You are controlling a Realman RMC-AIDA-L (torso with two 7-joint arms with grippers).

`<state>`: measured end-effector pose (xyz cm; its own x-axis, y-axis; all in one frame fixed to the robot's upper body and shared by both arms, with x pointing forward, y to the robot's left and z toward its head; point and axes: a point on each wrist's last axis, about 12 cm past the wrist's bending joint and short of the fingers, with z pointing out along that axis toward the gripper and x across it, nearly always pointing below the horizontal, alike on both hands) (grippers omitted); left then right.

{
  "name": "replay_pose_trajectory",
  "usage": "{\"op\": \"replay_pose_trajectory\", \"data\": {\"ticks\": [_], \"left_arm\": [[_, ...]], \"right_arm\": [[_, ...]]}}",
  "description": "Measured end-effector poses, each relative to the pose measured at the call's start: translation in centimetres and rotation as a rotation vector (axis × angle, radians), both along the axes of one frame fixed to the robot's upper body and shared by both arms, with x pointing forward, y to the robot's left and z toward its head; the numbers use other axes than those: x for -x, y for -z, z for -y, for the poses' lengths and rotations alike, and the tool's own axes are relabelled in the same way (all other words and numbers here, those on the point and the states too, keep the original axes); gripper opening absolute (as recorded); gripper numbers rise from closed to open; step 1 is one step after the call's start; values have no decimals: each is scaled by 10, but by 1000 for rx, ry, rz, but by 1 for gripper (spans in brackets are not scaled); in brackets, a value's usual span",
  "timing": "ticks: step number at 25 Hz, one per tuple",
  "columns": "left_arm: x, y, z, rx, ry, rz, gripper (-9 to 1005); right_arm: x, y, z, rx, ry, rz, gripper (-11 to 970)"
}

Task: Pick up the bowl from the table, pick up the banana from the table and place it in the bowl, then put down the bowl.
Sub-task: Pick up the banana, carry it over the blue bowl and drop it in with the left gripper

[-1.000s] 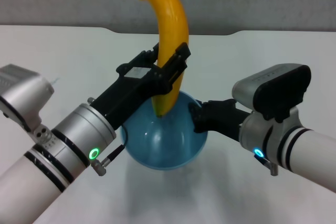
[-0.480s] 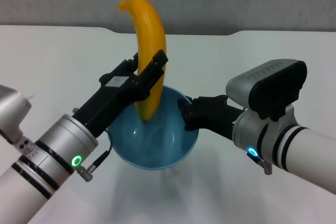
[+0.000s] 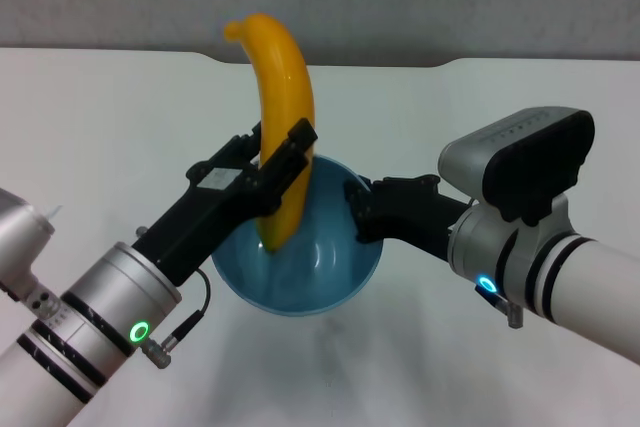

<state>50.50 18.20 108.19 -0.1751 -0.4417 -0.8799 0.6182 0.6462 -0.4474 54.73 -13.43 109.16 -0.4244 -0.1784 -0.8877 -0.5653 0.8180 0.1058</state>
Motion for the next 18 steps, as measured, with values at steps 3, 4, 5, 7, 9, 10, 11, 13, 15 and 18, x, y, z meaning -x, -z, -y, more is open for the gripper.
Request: {"op": "replay_pose_trajectory", "data": {"ticks": [3,4,5,7,9,10,11,13,15,18], "left_arm": [[3,1,0,5,11,9,531],[3,1,0,5,13,11,531],[4,1,0,5,13,11,532],[5,3,-1,3,12,8,532],[5,5,-2,-2,9,1,533],[5,6,-2,-4,9,-3,533],[6,7,-3,-7,10,-6,534],[4,9,0,-14,22,-10,534],[4,9,0,-16,25,-9,535],[3,8,2,-21,34,-5,536]], "right_arm": [[-1,-1,1,0,3,1,45],[0,-1,1,-2,4,2,45],[0,-1,2,-3,7,4,45],[0,-3,4,-6,15,11,45],[-1,-6,8,-7,25,23,45],[-1,-7,9,-7,28,28,45],[-1,-8,10,-7,29,33,45],[-1,-9,10,-5,28,39,45],[-1,-10,10,-2,25,37,45],[-1,-11,9,0,21,39,45]]}}
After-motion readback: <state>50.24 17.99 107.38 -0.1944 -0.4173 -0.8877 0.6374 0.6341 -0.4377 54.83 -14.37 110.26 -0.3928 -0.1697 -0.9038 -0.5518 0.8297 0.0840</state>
